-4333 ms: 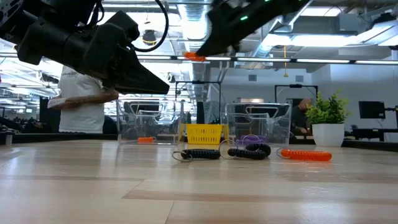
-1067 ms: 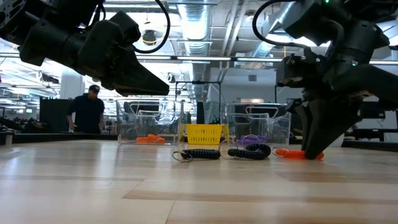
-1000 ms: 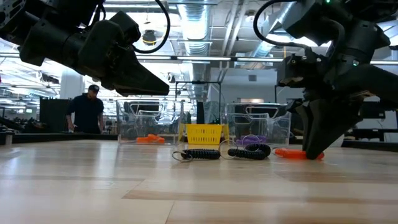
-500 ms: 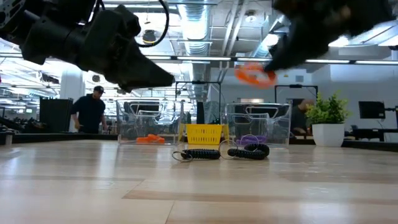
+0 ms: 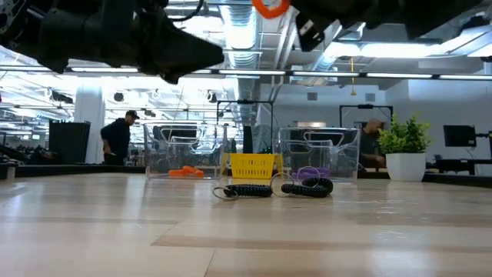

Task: Sort spring keychains
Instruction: Put the orange spring keychain into the left transparent bin

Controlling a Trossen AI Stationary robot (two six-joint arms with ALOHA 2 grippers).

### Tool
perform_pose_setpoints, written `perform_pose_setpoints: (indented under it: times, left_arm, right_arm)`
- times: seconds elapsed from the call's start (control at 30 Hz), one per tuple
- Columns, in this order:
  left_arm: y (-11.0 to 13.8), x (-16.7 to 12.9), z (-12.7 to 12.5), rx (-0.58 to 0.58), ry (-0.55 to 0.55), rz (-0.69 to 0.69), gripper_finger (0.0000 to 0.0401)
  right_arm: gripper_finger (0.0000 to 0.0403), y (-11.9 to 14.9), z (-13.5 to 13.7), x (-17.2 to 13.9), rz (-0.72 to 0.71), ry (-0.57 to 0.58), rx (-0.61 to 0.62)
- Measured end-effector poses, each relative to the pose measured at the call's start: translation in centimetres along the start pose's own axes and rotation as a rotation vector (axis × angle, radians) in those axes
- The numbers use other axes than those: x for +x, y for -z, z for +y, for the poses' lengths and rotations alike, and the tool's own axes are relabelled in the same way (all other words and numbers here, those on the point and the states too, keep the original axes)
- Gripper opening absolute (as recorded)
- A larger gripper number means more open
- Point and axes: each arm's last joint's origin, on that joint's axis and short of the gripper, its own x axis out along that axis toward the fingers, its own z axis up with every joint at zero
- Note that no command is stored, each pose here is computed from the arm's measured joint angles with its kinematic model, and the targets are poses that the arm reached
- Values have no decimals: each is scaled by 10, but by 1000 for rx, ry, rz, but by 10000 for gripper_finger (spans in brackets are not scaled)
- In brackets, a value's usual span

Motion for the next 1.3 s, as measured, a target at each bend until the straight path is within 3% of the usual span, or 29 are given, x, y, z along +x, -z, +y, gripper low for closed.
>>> perform_pose_setpoints:
  times: [0.37, 0.57, 1.03, 1.17, 1.3]
  left_arm:
    - [-16, 9, -4, 111, 93, -77, 108]
    - [-17, 9, -5, 116, 115, -92, 108]
    - [-17, 8, -7, 107, 176, -103, 107]
    - [-17, 8, -7, 102, 158, -99, 85]
    - [-17, 9, -6, 101, 143, -96, 35]
  right_arm:
    - [3, 12, -22, 26, -42, -77, 44]
    - [4, 11, -33, 40, -40, -89, 47]
    - [8, 10, -44, 36, -19, -73, 58]
    - [23, 11, -44, 37, -15, -73, 59]
    - [40, 11, -43, 37, -13, -75, 59]
